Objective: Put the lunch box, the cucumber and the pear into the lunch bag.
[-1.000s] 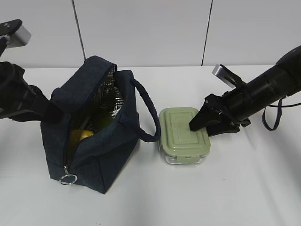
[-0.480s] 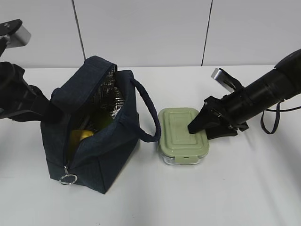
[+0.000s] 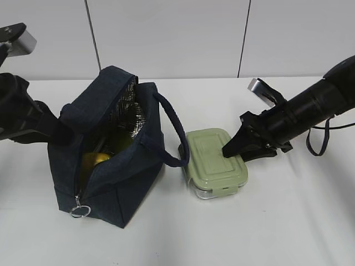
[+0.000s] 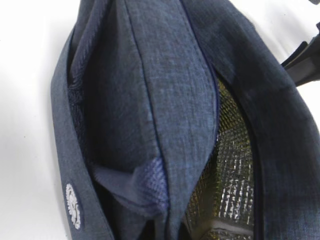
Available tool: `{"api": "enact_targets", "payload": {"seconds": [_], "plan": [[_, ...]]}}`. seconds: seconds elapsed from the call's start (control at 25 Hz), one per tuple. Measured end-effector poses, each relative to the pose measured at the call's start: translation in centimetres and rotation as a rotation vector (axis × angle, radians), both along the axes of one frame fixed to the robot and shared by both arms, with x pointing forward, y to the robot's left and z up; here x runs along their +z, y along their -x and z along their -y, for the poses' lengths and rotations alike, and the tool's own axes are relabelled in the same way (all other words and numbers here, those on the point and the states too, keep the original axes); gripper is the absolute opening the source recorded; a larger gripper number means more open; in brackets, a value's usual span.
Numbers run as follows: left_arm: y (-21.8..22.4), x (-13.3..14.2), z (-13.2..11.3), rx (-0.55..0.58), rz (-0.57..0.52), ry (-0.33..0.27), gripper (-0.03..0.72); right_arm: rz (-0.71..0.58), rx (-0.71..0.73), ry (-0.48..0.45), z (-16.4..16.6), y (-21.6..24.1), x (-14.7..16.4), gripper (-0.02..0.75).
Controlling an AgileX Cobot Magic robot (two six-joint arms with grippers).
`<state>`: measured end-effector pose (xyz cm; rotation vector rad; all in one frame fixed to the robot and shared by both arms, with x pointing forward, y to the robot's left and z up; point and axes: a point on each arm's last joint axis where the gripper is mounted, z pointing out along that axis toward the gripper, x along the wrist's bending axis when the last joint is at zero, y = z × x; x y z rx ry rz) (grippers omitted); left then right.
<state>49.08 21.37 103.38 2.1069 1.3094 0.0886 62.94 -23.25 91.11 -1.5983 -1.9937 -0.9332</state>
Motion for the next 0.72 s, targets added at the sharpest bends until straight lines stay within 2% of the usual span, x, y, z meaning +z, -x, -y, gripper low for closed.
{"api": "enact_targets", "payload": {"seconds": [0.2, 0.44, 0.64, 0.72], "plan": [[0.0, 0.0, 0.0, 0.000, -0.001, 0.000, 0.001, 0.075, -0.037, 0.046, 1.6, 0.1, 2.7, 0.273], [0.0, 0.0, 0.0, -0.001, -0.001, -0.001, 0.001, 0.142, -0.107, 0.032, 4.5, 0.6, 6.8, 0.272], [0.0, 0.0, 0.0, -0.001, 0.000, -0.002, 0.001, 0.200, -0.116, -0.089, 3.7, 1.1, 10.8, 0.272], [0.0, 0.0, 0.0, -0.001, 0.000, -0.002, 0.001, 0.237, -0.100, -0.111, 3.0, 1.3, 12.3, 0.272]]}}
